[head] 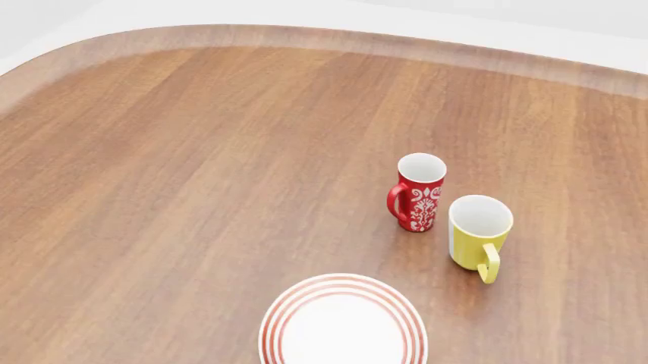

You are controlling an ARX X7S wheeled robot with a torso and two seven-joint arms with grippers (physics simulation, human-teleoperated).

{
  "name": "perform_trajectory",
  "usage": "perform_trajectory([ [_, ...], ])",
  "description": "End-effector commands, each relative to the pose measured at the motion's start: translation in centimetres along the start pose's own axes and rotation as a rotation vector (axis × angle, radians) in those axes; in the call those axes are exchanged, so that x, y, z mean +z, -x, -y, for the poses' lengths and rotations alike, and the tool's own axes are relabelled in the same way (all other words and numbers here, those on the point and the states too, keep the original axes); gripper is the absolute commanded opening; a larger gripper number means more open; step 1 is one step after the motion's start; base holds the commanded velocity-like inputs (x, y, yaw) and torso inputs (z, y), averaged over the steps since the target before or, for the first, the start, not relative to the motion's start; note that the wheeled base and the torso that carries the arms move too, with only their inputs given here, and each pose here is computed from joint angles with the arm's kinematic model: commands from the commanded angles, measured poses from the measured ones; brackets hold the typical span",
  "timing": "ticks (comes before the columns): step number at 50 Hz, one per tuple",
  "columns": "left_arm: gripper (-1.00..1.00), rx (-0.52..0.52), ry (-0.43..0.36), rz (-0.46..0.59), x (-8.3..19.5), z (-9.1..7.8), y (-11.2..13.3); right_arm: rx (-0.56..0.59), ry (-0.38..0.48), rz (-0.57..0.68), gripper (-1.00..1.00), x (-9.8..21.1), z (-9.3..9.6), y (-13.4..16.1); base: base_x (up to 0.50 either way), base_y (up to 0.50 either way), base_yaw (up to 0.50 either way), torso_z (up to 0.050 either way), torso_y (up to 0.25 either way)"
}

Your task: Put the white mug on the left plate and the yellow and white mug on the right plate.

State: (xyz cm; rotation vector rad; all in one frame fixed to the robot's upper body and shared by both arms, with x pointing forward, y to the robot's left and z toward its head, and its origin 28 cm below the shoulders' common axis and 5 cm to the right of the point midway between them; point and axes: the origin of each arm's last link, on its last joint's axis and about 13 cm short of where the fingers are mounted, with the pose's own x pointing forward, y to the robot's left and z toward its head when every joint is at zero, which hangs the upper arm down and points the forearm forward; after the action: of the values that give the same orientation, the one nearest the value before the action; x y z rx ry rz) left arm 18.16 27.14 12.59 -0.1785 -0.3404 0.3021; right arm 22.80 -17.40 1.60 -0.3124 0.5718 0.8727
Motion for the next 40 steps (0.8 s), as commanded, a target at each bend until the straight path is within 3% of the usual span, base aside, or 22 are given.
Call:
perform_trajectory([
  [1, 1.00, -0.001, 0.001, 0.001, 0.1, 0.0, 0.0, -0.018, 0.008, 0.044, -1.00, 0.5, 0.0, 0.2, 0.00, 0.00, 0.00, 0.000, 0.000],
  [18, 1.00, -0.003, 0.002, 0.001, 0.0, 0.1, -0.1, 0.015, 0.103, 0.152, -1.00, 3.6, -2.2, 2.0, 0.00, 0.00, 0.00, 0.000, 0.000],
  [34, 1.00, -0.009, 0.000, 0.004, 0.1, 0.1, 0.0, -0.265, -0.092, 0.314, -1.00, 6.0, 0.9, 1.9, 0.00, 0.00, 0.00, 0.000, 0.000],
  [40, 1.00, -0.006, 0.004, 0.007, 0.3, 0.0, 0.1, -0.290, -0.168, 0.320, -1.00, 6.1, 2.1, 0.9, 0.00, 0.00, 0.00, 0.000, 0.000],
])
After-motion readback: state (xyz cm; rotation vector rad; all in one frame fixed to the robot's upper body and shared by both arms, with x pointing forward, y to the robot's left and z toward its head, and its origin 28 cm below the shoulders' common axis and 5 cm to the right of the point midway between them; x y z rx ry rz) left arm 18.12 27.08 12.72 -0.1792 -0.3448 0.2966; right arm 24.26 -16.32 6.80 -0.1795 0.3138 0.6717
